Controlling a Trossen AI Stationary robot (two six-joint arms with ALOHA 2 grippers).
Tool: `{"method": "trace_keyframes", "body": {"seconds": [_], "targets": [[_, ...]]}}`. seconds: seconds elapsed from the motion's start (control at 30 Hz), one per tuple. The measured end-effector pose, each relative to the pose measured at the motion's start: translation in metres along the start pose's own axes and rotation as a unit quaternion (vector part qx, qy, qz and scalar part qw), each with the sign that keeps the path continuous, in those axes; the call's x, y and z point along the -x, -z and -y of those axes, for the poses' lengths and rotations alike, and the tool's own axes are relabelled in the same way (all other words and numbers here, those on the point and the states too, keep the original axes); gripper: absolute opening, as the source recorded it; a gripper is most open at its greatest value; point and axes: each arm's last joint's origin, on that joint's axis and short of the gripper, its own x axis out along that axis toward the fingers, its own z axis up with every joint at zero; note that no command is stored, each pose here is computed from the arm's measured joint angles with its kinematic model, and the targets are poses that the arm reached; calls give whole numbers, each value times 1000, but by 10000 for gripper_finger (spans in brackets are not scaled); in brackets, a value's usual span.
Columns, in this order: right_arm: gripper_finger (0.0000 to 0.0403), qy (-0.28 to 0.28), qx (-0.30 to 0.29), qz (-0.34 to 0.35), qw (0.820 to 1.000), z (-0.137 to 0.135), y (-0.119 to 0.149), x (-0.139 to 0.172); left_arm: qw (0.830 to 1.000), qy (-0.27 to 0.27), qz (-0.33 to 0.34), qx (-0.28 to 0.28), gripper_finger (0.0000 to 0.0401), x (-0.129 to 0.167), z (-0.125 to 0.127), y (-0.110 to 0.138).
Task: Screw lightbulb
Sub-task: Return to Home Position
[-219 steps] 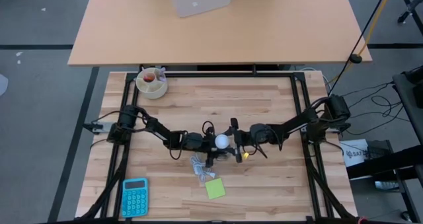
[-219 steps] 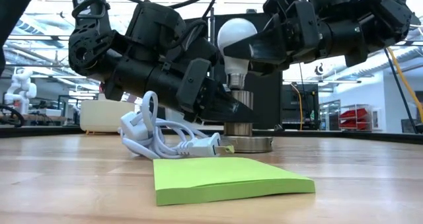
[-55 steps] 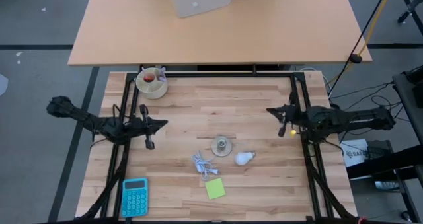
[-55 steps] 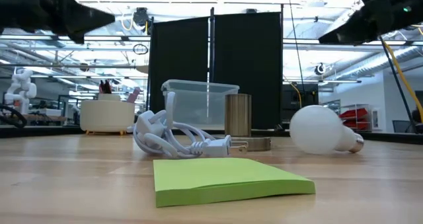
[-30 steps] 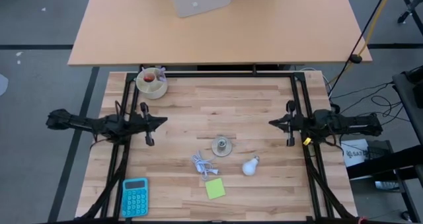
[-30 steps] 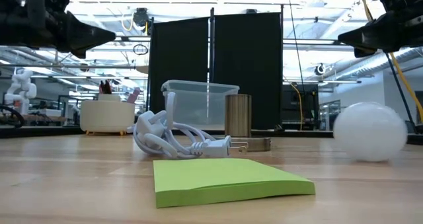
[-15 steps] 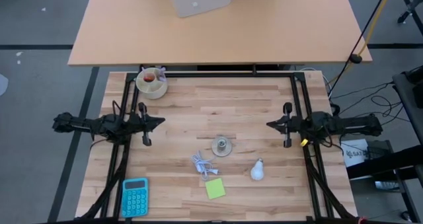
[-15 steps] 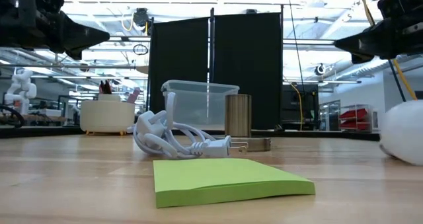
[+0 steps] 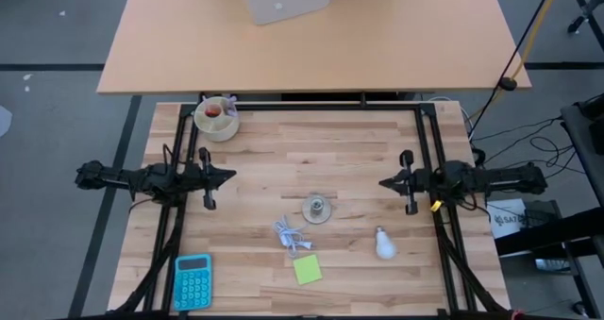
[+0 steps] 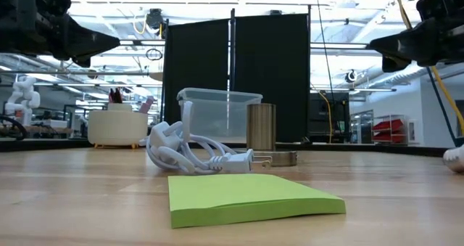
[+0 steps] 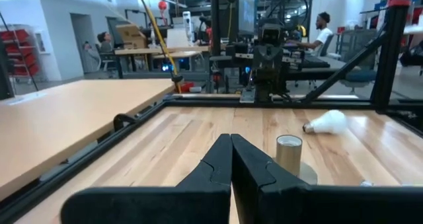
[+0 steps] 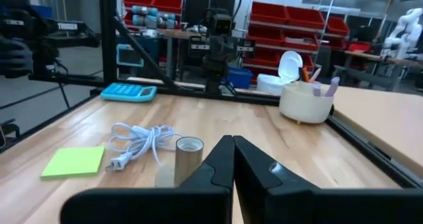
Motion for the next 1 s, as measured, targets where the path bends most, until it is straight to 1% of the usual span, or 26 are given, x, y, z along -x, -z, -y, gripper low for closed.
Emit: {"method": "trace_keyframes", "body": {"seconds": [0.17,0.3,1.0], "targets": [[0,-3,-10,-13,1000,0,2,-2,1000,0,0,10,0,0,0,0],[0,-4,-3,-19,1000,-1,3,-2,1000,0,-2,10,0,0,0,0],[0,-3,-7,-18,1000,-1,3,-2,1000,0,-1,10,0,0,0,0]]}}
